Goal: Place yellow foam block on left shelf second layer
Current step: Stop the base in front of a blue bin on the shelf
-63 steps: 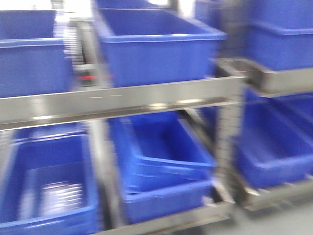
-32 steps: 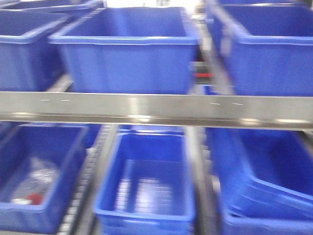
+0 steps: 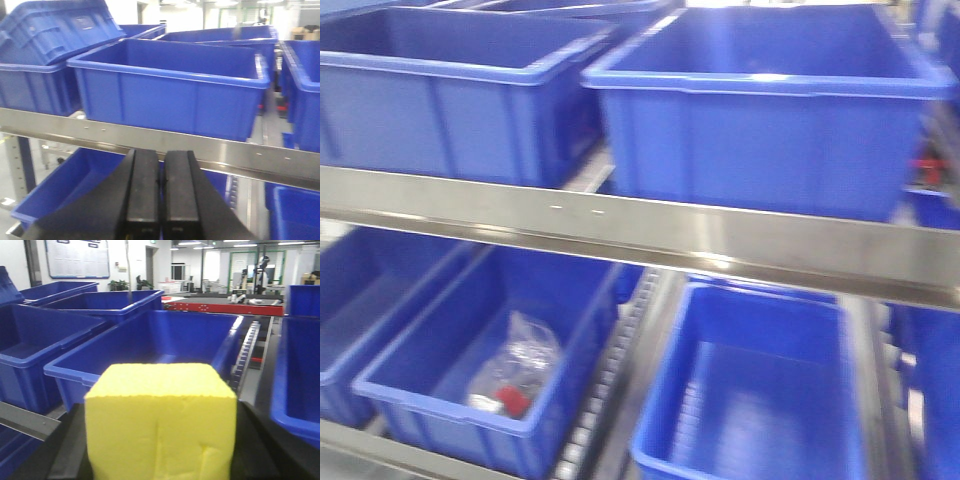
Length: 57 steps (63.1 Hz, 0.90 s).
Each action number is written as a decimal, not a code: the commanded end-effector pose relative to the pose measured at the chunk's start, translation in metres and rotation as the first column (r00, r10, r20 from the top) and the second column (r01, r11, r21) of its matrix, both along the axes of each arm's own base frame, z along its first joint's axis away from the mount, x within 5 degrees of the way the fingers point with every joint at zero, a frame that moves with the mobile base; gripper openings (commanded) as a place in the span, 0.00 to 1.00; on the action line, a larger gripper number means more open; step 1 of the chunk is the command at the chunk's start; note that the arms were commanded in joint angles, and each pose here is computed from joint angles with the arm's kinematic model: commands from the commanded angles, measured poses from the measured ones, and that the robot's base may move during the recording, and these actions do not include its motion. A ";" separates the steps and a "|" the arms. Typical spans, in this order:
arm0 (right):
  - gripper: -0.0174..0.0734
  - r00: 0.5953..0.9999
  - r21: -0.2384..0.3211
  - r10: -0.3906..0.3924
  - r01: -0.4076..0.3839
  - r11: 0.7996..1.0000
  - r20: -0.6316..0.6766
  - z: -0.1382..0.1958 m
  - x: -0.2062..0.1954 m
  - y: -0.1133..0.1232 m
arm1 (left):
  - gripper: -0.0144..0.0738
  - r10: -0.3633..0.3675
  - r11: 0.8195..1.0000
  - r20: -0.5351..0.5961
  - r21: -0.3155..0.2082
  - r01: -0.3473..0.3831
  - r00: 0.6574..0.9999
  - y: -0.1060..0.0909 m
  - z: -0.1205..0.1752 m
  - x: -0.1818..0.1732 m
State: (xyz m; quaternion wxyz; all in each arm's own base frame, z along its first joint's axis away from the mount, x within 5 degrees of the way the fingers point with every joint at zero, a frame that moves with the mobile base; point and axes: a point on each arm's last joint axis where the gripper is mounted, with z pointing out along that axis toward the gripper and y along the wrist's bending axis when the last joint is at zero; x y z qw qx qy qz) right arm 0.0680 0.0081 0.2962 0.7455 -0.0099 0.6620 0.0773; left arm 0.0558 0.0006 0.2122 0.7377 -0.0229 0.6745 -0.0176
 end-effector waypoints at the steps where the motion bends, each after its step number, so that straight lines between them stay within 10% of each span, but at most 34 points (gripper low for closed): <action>1: 0.74 0.994 -0.003 -0.005 0.005 1.000 0.110 0.018 -0.002 0.000 | 0.30 0.000 1.000 0.072 -0.008 0.001 0.997 0.000 -0.001 -0.001; 57: 0.74 0.994 -0.003 -0.005 0.005 1.000 0.110 0.018 -0.002 0.000 | 0.30 0.000 1.000 0.072 -0.008 0.001 0.997 0.000 -0.001 -0.001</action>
